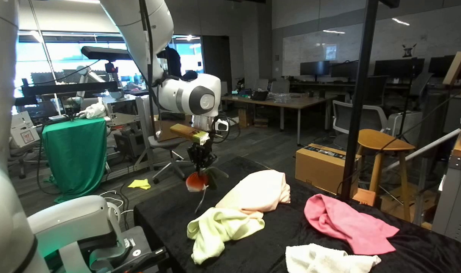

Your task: Pile all the objects in the middle of the table

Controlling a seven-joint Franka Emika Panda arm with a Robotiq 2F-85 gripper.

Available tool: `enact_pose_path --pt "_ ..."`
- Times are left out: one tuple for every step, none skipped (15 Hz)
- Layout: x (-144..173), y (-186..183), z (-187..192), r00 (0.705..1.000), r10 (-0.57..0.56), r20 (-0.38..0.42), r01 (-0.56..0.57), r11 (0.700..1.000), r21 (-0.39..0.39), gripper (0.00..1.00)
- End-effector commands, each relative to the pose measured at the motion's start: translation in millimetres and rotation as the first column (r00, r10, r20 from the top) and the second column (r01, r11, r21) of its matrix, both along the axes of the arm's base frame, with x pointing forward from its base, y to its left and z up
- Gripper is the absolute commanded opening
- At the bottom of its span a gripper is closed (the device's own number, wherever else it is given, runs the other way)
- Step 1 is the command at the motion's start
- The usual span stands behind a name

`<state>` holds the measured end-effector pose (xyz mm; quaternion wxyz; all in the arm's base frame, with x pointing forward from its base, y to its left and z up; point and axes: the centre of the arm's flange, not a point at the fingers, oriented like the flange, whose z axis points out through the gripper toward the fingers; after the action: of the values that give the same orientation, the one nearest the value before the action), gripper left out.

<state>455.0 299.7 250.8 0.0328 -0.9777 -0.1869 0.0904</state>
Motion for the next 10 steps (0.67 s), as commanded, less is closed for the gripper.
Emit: enact_pose_path --pt "41.3 -22.1 28.3 0.979 -0.114 0.166 0.117 0.993 -0.006 0.06" --pt "53.8 -28.9 30.6 0.967 -0.148 0.207 0.153 0.988 -0.005 0.06" --pt "64.2 -35.4 32.8 0.952 -0.180 0.248 0.187 0.982 -0.006 0.06" --pt "73.5 -41.6 33.6 0.935 -0.211 0.284 0.223 0.975 -0.011 0.05" --pt "81.0 -47.8 33.6 0.924 -0.230 0.306 0.247 0.969 -0.019 0.05" --pt "87.4 -53.3 31.1 0.912 -0.247 0.328 0.271 0.962 -0.030 0.04" --pt "92.2 -58.5 29.4 0.904 -0.264 0.336 0.294 0.955 -0.041 0.12" --pt "95.4 -63.2 27.6 0.896 -0.280 0.344 0.316 0.948 -0.051 0.32" --pt "98.7 -67.9 23.3 0.891 -0.289 0.350 0.331 0.941 -0.066 0.39" --pt "99.7 -71.1 22.9 0.887 -0.295 0.354 0.342 0.937 -0.075 0.46"
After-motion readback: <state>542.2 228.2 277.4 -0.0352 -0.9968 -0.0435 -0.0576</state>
